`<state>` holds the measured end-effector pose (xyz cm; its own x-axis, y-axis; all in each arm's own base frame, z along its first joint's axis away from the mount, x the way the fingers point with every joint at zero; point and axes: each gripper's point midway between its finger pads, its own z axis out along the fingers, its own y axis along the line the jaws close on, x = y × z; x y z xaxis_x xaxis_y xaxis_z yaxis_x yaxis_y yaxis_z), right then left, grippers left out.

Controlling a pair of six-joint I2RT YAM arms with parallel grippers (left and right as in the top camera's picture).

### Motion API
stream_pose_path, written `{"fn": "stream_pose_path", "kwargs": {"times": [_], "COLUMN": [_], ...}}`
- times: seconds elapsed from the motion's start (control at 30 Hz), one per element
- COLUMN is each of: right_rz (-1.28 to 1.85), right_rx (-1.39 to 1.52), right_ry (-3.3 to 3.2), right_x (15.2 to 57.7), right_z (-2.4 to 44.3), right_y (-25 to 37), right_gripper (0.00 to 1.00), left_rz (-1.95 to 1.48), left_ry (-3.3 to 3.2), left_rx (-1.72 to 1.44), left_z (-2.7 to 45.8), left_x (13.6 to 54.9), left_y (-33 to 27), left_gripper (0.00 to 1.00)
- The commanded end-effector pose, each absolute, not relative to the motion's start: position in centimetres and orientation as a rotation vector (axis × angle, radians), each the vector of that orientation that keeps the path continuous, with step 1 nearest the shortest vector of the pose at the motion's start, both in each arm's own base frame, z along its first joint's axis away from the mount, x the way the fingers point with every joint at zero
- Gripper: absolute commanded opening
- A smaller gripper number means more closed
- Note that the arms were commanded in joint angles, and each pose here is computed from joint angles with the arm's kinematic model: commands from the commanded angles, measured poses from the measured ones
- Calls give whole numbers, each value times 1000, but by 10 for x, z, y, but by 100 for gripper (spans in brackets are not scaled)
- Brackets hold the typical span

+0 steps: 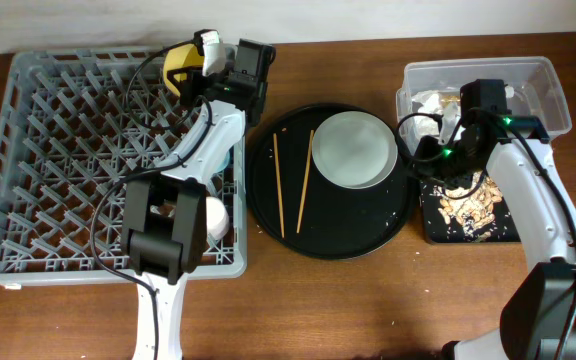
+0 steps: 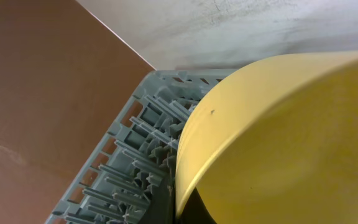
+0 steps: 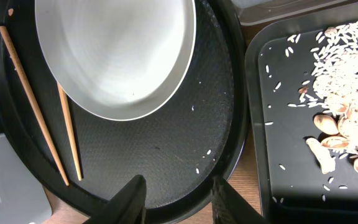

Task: Sort waste into correct bins and load items into the dishwasher rack
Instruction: 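Place the yellow bowl upright at the back of the rack, then grasp the white plate edge with the left gripper and lift it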

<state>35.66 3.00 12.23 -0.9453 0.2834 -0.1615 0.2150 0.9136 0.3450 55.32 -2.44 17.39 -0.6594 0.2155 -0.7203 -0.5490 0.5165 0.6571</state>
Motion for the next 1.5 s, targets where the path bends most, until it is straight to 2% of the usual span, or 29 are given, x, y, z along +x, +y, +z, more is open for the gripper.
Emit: {"fn": "stream_pose_path", "kwargs": {"times": [0.0,0.07,0.13,0.23,0.33,0.4,0.53,0.63,0.73,0.77,0.83,0.9,1.07,1.1,1.3,1.4,1.47], "right_rz": [468,468,469,469,468,468,469,469,469,469,469,469,469,469,468,468,469], "right_rx": [387,387,387,387,387,387,387,387,387,387,387,384,384,384,386,386,386], "right_ry": [2867,2867,2868,2868,2868,2868,2868,2868,2867,2868,2867,2860,2861,2862,2866,2866,2866], "right_x": [359,359,359,359,359,359,359,359,359,359,359,361,360,360,359,359,359], "right_z": [122,122,122,122,122,122,122,122,122,122,122,122,122,122,121,121,121], "right_y": [28,28,28,28,28,28,28,28,28,28,28,28,28,28,28,28,28], "right_gripper": [36,36,36,36,36,36,37,37,37,41,43,50,57,57,57,57,57], "left_rz": [1306,1317,1322,1323,1311,1254,985,562,-58,-237,-377,-469,-465,-435,-274,-300,-296], "left_ry": [2028,2038,2055,2079,2088,2115,2190,2282,2401,2440,2536,2572,2595,2612,2674,2703,2702], "left_rx": [-81,6,80,151,175,195,249,392,647,682,625,654,717,683,452,495,504], "left_z": [153,152,148,142,140,136,154,174,160,153,131,109,60,55,39,23,21], "left_x": [550,547,541,535,534,537,550,550,516,501,487,480,476,478,490,479,477], "left_y": [-42,-61,-78,-90,-96,-101,-128,-176,-254,-273,-283,-299,-327,-323,-302,-316,-319], "left_gripper": [1,4,24,34,52,57,67,79,80,80,80,80,79,76,76,71,62]}}
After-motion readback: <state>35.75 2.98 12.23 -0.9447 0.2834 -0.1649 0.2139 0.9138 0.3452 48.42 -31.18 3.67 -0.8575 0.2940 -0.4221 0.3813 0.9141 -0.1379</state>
